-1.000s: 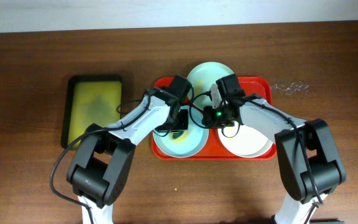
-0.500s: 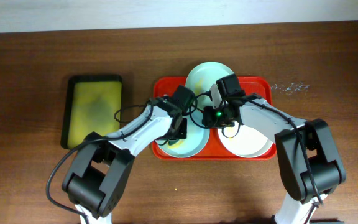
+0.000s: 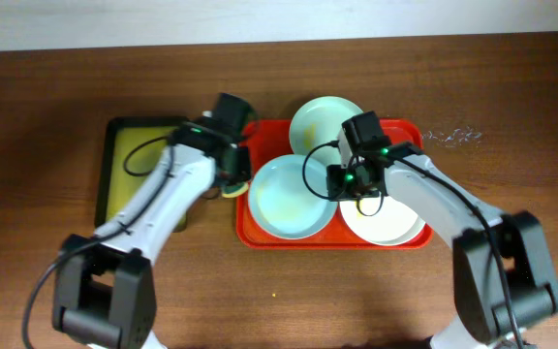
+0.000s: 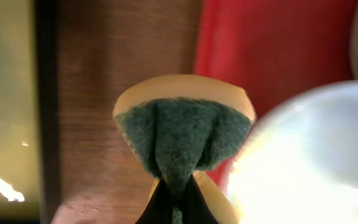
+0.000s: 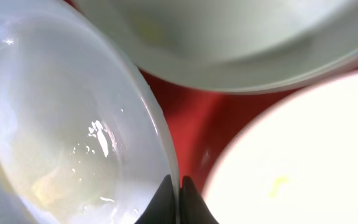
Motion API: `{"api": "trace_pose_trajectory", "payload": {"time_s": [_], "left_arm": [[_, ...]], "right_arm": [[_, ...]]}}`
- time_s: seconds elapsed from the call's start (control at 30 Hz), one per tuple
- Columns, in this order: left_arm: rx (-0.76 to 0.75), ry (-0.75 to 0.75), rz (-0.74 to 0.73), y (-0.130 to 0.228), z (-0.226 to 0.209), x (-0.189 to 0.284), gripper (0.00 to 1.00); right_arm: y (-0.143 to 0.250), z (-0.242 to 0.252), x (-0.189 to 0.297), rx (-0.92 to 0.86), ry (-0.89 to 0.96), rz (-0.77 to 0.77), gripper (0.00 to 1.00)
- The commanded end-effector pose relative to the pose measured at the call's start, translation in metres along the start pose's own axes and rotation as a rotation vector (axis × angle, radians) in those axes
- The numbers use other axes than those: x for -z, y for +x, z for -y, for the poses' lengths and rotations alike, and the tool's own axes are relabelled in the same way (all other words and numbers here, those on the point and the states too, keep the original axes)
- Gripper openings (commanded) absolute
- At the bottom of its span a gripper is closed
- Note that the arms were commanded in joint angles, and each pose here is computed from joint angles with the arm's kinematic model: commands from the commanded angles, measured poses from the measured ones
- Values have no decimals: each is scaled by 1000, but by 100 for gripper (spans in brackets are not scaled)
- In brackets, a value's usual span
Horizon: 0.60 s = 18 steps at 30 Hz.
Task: Clean dirty plates on tray and stack at the side
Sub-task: 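Lift the light blue plate with the right gripper and place it right of the tray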
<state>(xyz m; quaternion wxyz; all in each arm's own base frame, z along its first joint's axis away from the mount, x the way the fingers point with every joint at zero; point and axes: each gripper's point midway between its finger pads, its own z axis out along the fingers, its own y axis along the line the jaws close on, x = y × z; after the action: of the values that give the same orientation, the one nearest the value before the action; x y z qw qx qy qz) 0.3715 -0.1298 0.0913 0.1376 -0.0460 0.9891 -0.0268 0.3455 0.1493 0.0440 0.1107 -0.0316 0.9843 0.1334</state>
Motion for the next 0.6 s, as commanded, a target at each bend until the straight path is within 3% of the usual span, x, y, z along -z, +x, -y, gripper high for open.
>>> {"api": "trace_pose_trajectory", "payload": {"time_s": [0.0, 0.27, 0.5, 0.57], "left_arm": [[53, 83, -4, -17, -33, 13, 0], [279, 85, 3, -35, -112, 14, 0], [288, 64, 9, -36, -119, 14, 0], [288, 65, 13, -37, -119, 14, 0]], "right_arm": [[-13, 17, 34, 36, 222, 96, 4], [-54, -8, 144, 229, 681, 339, 4], [-69, -68, 215, 641, 1116, 560, 4], [-71, -97, 220, 817, 1166, 554, 4]]}}
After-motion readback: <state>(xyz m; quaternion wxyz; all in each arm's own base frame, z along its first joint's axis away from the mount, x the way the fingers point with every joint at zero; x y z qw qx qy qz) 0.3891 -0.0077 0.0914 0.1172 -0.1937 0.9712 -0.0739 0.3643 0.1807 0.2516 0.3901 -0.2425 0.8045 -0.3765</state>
